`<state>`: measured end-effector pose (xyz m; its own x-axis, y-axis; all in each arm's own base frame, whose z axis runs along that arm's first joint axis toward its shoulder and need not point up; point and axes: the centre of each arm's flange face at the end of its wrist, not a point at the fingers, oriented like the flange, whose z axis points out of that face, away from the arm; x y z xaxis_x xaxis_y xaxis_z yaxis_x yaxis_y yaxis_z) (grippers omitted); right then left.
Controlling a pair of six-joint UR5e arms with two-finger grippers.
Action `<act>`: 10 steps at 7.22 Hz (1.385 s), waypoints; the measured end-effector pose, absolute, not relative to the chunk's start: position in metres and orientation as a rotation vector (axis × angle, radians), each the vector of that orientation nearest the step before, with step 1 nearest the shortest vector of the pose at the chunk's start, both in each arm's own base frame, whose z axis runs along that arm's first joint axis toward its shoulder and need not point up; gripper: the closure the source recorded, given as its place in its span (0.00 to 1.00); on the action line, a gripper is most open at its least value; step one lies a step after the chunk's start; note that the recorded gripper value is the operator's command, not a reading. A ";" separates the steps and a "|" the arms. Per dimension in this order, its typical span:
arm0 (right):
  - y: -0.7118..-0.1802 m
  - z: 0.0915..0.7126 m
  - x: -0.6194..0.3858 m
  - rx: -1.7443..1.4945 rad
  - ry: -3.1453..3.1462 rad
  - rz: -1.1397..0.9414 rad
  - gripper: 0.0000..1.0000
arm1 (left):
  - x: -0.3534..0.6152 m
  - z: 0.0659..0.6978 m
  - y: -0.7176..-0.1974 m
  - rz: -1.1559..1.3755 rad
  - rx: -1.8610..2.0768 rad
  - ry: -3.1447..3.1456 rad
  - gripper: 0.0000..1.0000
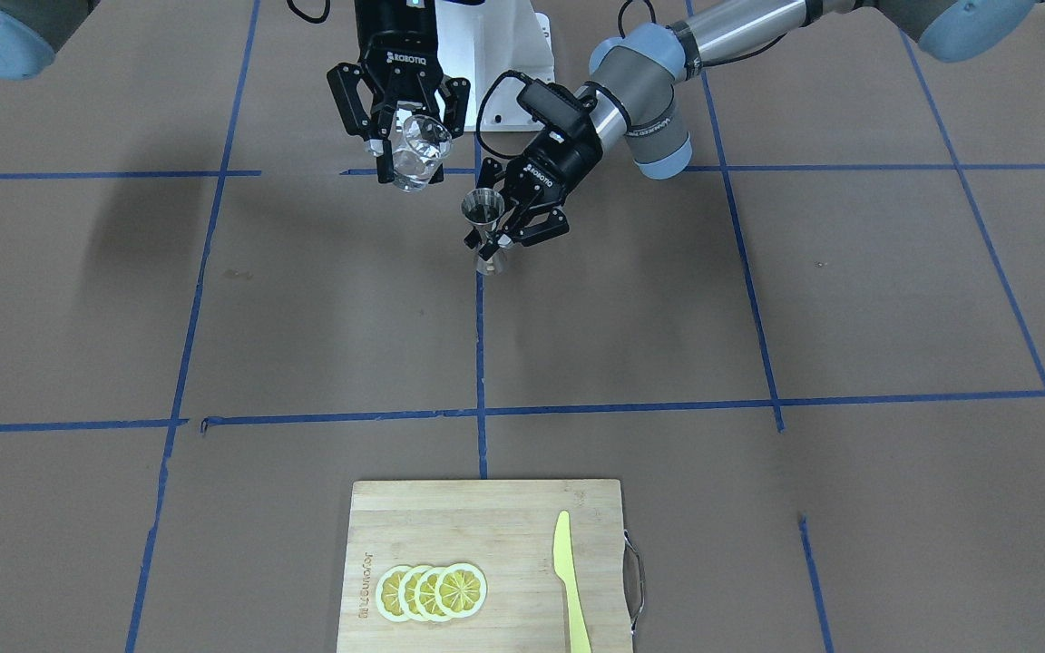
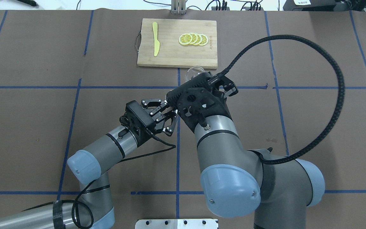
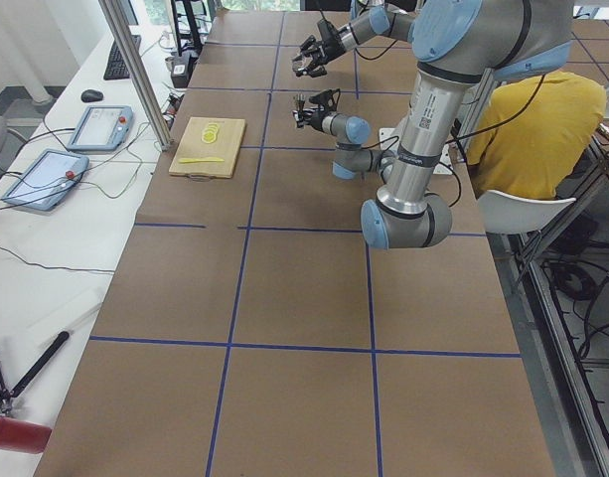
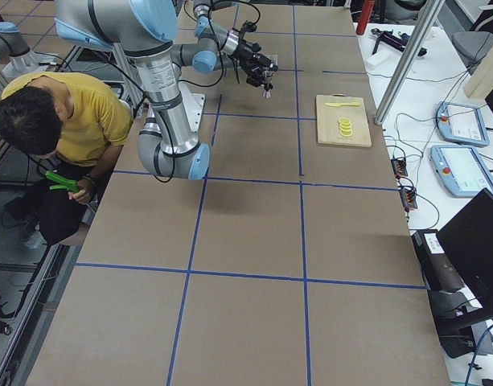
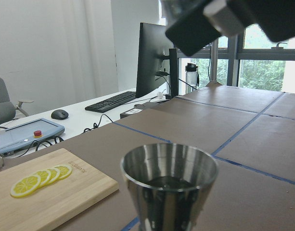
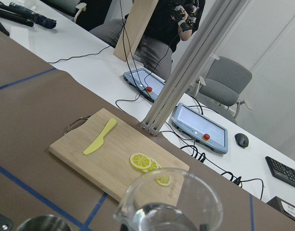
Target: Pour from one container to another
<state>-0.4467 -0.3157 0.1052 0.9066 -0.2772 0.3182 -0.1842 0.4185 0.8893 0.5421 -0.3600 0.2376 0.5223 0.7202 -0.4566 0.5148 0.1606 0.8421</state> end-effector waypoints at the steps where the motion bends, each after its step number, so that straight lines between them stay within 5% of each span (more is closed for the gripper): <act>1: -0.317 0.113 -0.438 1.126 -0.501 0.019 1.00 | 0.532 0.244 -0.372 0.164 1.489 1.107 1.00; 6: -0.332 0.202 -0.386 1.061 -0.614 0.237 1.00 | 0.438 0.344 -0.421 -0.089 1.420 1.044 1.00; 10: -0.333 0.298 -0.342 1.047 -0.654 0.267 1.00 | 0.351 0.465 -0.410 -0.161 1.338 0.975 1.00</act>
<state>-0.3418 -0.3325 0.2981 0.7818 -0.0979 0.6158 -0.5009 0.4894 0.7138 0.3512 -0.4101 0.4654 0.6141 0.4191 -0.6687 0.6116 0.2827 0.7389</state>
